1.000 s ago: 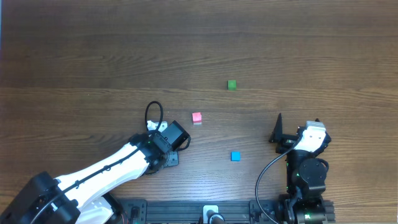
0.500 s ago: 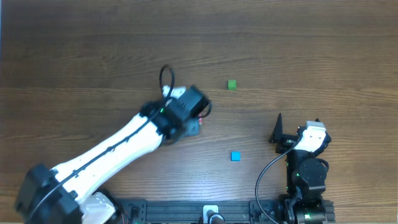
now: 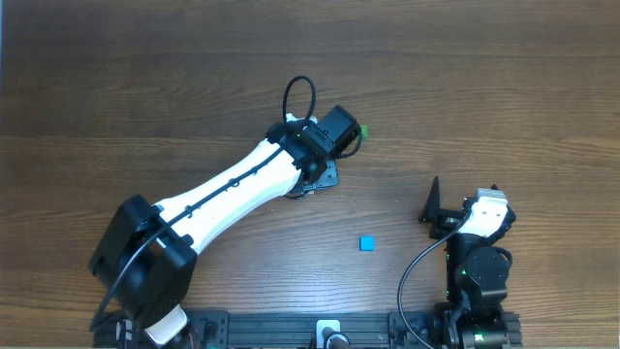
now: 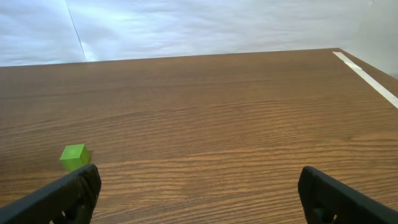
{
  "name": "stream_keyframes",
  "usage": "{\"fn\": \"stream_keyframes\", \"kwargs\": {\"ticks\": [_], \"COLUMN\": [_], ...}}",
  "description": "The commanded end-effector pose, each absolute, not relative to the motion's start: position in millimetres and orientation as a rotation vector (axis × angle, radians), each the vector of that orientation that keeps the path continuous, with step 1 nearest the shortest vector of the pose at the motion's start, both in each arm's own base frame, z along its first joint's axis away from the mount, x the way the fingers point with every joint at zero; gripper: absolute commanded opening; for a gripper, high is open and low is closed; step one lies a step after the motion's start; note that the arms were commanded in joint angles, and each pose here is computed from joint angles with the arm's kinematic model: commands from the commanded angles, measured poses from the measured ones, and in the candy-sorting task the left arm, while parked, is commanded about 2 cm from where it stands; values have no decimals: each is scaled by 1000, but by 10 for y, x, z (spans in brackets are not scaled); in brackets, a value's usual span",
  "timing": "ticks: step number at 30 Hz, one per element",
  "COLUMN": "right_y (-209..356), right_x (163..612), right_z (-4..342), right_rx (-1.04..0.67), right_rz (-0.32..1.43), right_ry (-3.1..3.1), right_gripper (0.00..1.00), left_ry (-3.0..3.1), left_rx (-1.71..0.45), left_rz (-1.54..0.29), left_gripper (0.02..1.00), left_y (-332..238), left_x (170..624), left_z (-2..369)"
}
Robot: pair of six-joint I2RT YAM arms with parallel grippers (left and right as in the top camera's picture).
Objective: Stack Cubes
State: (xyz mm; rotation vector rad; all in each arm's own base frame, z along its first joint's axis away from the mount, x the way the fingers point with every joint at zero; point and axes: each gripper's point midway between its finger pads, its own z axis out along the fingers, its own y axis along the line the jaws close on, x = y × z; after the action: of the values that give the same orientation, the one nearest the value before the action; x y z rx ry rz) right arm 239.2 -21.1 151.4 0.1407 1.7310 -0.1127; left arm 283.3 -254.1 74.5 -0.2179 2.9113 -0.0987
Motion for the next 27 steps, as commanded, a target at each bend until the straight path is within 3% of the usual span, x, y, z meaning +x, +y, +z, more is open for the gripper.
{"fn": "stream_keyframes", "kwargs": {"ticks": [1,27], "right_y": [-238,-238], "right_x": [2389,2389], "right_z": [1494,1494], "right_rx": [145,145], "right_rz": [-130,-130], "right_ry": [1731,1731], "right_gripper": [991,991], "left_ry": [2897,2985], "left_rx": [-240,-212], "left_rz": [-103,-105], "left_gripper": [152,139], "left_y": [-2529,-2541], "left_x": [2935,2885], "left_z": [763,551]}}
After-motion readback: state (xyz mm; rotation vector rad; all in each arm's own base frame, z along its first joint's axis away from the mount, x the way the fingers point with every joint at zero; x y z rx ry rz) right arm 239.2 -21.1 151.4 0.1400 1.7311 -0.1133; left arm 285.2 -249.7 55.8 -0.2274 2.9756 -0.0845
